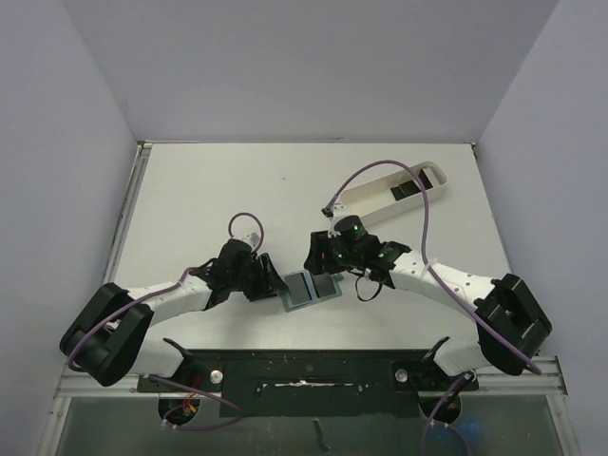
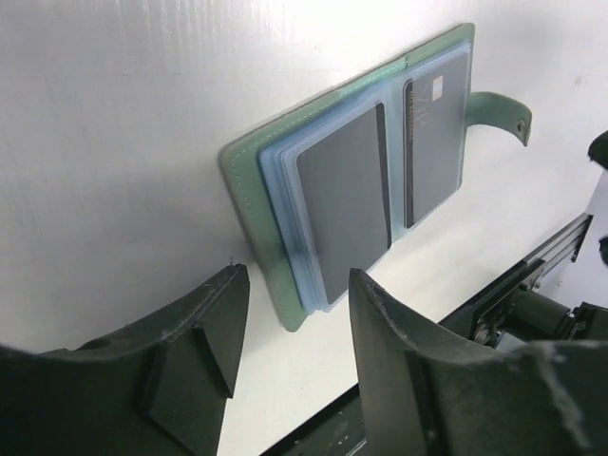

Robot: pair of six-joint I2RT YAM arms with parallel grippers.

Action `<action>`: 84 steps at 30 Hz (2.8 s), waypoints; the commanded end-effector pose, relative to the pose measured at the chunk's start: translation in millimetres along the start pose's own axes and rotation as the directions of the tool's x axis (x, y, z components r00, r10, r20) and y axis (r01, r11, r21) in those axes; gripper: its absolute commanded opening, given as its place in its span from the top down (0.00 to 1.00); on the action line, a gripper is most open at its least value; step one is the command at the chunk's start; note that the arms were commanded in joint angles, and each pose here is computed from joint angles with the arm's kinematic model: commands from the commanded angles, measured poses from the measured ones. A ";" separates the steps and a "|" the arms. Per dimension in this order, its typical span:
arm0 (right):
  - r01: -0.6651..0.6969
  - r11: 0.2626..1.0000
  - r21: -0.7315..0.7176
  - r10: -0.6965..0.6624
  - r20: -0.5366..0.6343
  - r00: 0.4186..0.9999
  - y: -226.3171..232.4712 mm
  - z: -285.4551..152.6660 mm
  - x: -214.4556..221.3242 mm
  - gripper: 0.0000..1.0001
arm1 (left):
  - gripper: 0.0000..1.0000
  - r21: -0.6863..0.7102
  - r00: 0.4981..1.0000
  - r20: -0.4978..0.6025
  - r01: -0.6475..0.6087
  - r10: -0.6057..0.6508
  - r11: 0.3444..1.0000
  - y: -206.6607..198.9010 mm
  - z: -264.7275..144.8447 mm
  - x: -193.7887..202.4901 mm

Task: Put the credit cards into the card holder
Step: Insert the credit card into the card holder, then close the card holder at the center of the board.

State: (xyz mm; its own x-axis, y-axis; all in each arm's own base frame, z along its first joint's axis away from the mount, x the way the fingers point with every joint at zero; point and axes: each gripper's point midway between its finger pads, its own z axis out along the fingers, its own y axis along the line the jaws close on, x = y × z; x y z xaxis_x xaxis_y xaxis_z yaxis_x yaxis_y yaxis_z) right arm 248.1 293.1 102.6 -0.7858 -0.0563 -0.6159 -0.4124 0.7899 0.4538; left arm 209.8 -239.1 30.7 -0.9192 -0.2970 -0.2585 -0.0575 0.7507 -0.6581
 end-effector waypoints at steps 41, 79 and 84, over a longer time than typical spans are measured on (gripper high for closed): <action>0.090 0.957 0.276 -0.050 -0.149 0.988 -95.3 12.0 37.3 0.71 | 0.44 0.113 0.997 0.030 0.061 -0.065 0.992 -11.6 1.4 -15.8; 0.032 0.967 0.251 0.007 -0.153 0.988 -65.1 22.6 82.7 0.91 | 0.43 -0.083 0.993 0.110 0.054 -0.045 0.995 29.3 -29.0 -26.8; 0.032 0.968 0.250 0.007 -0.153 0.988 -65.1 22.7 83.2 0.91 | 0.43 -0.091 0.993 0.111 0.052 -0.042 0.994 30.8 -29.9 -26.6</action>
State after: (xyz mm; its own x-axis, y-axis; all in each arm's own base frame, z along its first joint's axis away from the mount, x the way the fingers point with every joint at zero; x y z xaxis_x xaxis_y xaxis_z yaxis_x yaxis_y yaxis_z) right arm 229.3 258.3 15.4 -0.8402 -0.1305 -0.5263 -0.3169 0.9058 0.2814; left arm 213.4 -193.4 30.5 -0.8799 -0.3942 -0.2652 -0.1633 0.7750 -0.6105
